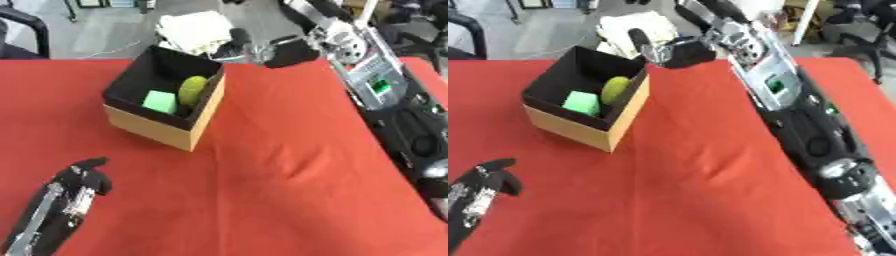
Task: Pick up objects on the table and place them in the box.
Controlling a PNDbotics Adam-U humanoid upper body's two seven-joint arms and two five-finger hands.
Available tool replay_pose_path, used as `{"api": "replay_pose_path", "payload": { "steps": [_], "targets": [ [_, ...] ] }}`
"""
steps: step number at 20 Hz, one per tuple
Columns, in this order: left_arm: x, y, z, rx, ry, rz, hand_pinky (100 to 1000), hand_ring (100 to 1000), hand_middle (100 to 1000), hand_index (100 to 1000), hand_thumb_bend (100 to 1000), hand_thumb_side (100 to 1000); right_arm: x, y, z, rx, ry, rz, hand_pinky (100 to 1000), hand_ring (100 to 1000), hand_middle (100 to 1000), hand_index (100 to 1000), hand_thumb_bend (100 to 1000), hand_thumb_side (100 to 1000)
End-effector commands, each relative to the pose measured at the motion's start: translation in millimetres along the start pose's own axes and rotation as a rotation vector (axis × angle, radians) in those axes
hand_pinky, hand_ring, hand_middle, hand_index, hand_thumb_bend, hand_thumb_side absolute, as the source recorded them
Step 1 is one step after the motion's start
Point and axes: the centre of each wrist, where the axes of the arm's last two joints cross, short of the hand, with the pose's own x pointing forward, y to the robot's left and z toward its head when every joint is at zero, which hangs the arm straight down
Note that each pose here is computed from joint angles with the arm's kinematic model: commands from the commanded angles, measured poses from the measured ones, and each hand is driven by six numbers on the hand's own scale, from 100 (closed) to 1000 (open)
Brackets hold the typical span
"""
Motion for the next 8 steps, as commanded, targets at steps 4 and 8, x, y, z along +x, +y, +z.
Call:
{"api": "replay_pose_path", "payload": {
  "steps": [4, 8],
  "targets": [
    [0, 9.4, 5, 0.032, 0.008, -0.027, 609, 588, 529, 825, 100, 775, 23, -7.7, 32, -0.095, 0.045, -0.067, 733, 745, 729, 904, 100, 420],
    [-2, 11.1, 7, 0.048, 0.016, -0.028, 609, 588, 529, 825, 100, 774, 25, 11.9, 63, -0.137, 0.142, -0.139, 724, 733, 720, 905, 100, 432]
  ]
}}
